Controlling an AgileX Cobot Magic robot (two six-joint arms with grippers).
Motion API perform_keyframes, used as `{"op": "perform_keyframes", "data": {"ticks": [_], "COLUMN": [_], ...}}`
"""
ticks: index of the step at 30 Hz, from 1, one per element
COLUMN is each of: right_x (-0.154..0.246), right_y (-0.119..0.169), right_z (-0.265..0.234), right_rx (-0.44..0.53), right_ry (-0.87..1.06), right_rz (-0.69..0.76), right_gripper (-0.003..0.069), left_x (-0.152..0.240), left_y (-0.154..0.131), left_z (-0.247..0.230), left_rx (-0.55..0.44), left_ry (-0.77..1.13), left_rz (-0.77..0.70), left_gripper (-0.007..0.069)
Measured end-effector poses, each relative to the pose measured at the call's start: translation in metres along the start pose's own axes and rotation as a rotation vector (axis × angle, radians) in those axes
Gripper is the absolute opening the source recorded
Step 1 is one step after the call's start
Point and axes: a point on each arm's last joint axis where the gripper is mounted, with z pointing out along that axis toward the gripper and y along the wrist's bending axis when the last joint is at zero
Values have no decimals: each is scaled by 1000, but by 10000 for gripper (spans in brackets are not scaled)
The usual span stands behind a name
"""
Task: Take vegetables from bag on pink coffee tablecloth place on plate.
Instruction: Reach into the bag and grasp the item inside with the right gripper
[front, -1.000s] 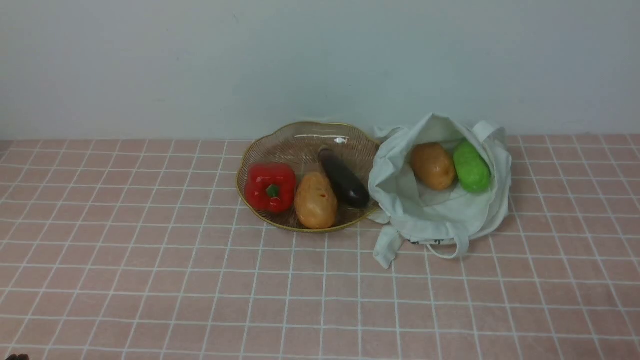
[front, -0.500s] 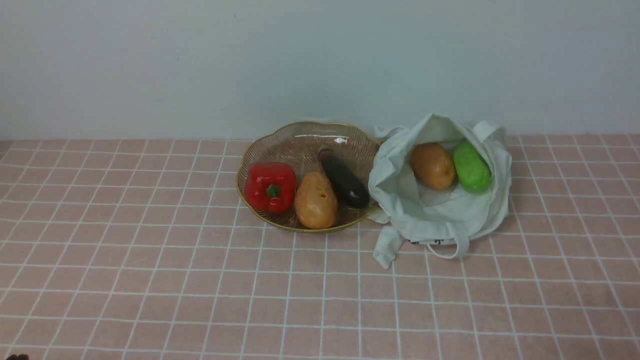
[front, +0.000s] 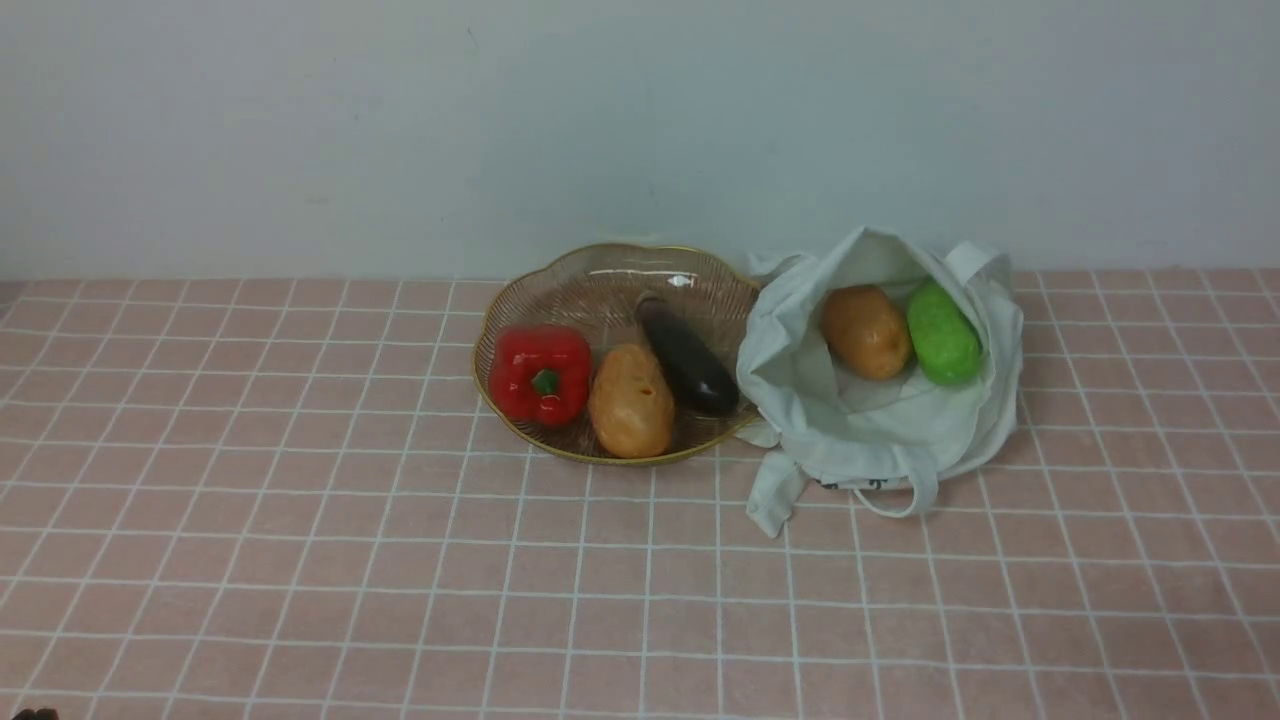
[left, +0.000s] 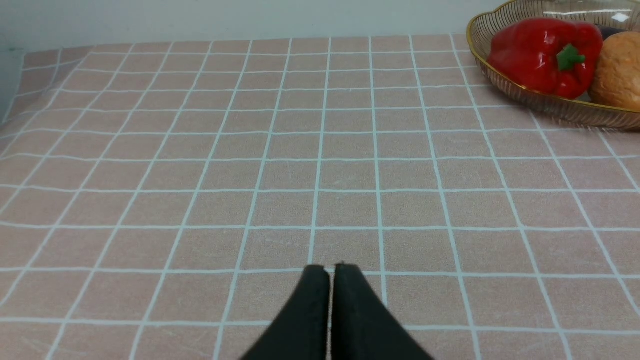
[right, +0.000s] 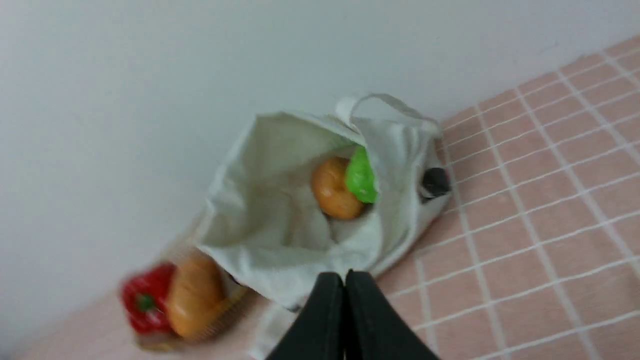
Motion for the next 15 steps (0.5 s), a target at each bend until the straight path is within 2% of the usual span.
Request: {"op": "perform_keyframes", "data": {"ticks": [1, 3, 8, 11, 12, 13, 14, 15], "right_x": [-1, -2, -4, -6, -20, -30, -31, -44], "right_y": [2, 3, 3, 7, 19, 28, 30, 42], "right_z": [0, 0, 0, -1, -6, -9, -9, -11], "right_rx": [-18, -33, -42, -48, -76, -86, -85, -81], "right_ry": [-12, -18, -33, -18, -16, -9, 3, 50], "right_rz": [144, 264, 319, 278, 156, 78, 62, -42], "right_gripper": [-15, -15, -15, -15, -15, -15, -15, -15], "left_x": [0, 0, 0, 0, 0, 0, 0, 0], "left_y": [0, 0, 0, 0, 0, 0, 0, 0], "left_z": [0, 0, 0, 0, 0, 0, 0, 0], "left_rx": [0, 0, 0, 0, 0, 0, 0, 0], "left_ry": [0, 0, 0, 0, 0, 0, 0, 0], "left_rz": [0, 0, 0, 0, 0, 0, 0, 0], "left_gripper": [-4, -4, -4, -4, -4, -4, -4, -4]}}
